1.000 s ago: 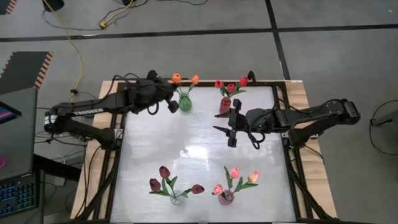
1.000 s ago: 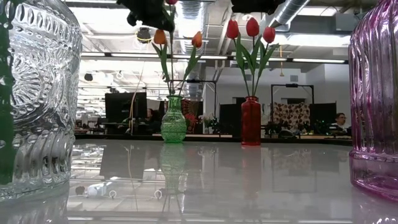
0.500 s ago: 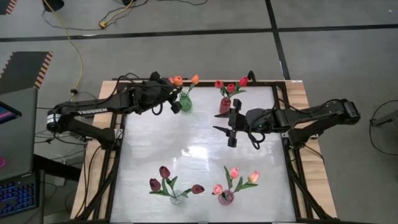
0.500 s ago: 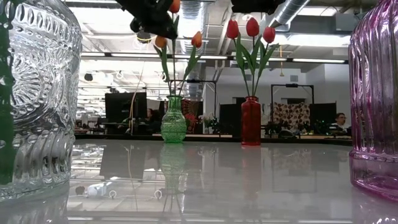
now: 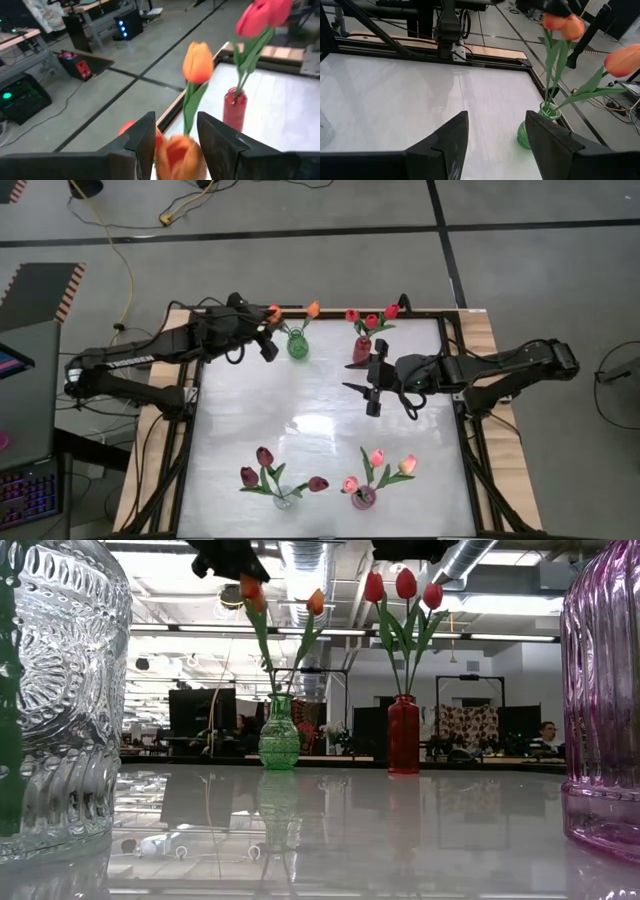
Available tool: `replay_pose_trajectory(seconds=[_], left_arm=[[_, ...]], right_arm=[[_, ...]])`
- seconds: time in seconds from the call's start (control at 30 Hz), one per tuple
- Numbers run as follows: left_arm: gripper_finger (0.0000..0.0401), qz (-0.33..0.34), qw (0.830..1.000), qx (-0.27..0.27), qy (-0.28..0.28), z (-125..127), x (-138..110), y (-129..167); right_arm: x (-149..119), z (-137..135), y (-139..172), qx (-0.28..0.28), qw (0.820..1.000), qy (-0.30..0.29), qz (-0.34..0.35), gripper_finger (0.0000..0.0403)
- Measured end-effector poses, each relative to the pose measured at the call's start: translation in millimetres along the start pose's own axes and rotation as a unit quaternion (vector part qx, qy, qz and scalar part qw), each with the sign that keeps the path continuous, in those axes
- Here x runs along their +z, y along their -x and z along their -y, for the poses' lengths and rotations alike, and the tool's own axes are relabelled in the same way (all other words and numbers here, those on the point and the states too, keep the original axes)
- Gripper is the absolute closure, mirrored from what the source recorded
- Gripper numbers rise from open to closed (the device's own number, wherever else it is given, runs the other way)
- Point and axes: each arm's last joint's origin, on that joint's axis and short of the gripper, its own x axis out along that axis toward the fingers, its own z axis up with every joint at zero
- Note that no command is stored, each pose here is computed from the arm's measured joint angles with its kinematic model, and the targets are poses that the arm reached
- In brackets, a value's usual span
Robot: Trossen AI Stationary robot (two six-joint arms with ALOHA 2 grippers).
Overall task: Sort flowers into vase by color
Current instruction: Put the orange flower into the green vase, then return to Home Position
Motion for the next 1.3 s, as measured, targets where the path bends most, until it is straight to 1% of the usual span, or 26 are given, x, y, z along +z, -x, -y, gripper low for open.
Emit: replay_pose_trajectory(seconds=[0.13, 0.3, 0.37, 0.47, 0.7, 0.83, 0.97, 1.1, 1.2, 1.3], left_arm=[[0.0268, 0.018, 1.000, -0.019, 0.008, -4.6, 4.1, 11.0], [0.0268, 0.027, 0.999, -0.021, 0.014, -7.6, 6.1, 17.2], [0.0262, 0.028, 0.999, -0.021, 0.015, -7.9, 6.3, 17.8], [0.0241, 0.027, 0.999, -0.021, 0.013, -7.8, 6.2, 17.6], [0.0176, 0.030, 0.999, -0.019, 0.014, -9.1, 6.8, 19.9], [0.0158, 0.042, 0.999, -0.017, 0.009, -13.0, 9.2, 27.5], [0.0155, 0.062, 0.998, -0.017, 0.000, -20.8, 12.2, 42.9], [0.0160, 0.074, 0.997, -0.016, 0.008, -32.5, 11.5, 66.6], [0.0174, 0.072, 0.997, -0.019, 0.016, -43.2, 5.9, 88.9], [0.0195, 0.056, 0.997, -0.044, 0.029, -51.6, -4.0, 109.0]], right_arm=[[0.1, 0.0, 0.0, 0.000, 1.000, 0.000, 0.000, 0.0180], [0.9, 0.1, 0.0, 0.000, 1.000, -0.002, 0.004, 0.0180], [1.0, 0.1, 0.0, -0.001, 1.000, -0.002, 0.005, 0.0180], [1.1, 0.2, 0.1, -0.001, 1.000, -0.002, 0.005, 0.0180], [1.2, 0.2, 0.1, -0.001, 1.000, -0.002, 0.006, 0.0180], [2.2, 0.8, 1.6, -0.001, 1.000, -0.003, 0.009, 0.0180], [5.5, 3.7, 7.9, -0.002, 1.000, -0.005, 0.019, 0.0180], [16.2, 12.2, 27.2, -0.006, 0.999, -0.009, 0.045, 0.0186], [25.1, 21.9, 49.9, -0.008, 0.998, -0.006, 0.065, 0.0205], [30.2, 31.6, 73.3, -0.011, 0.996, -0.012, 0.087, 0.0238]])
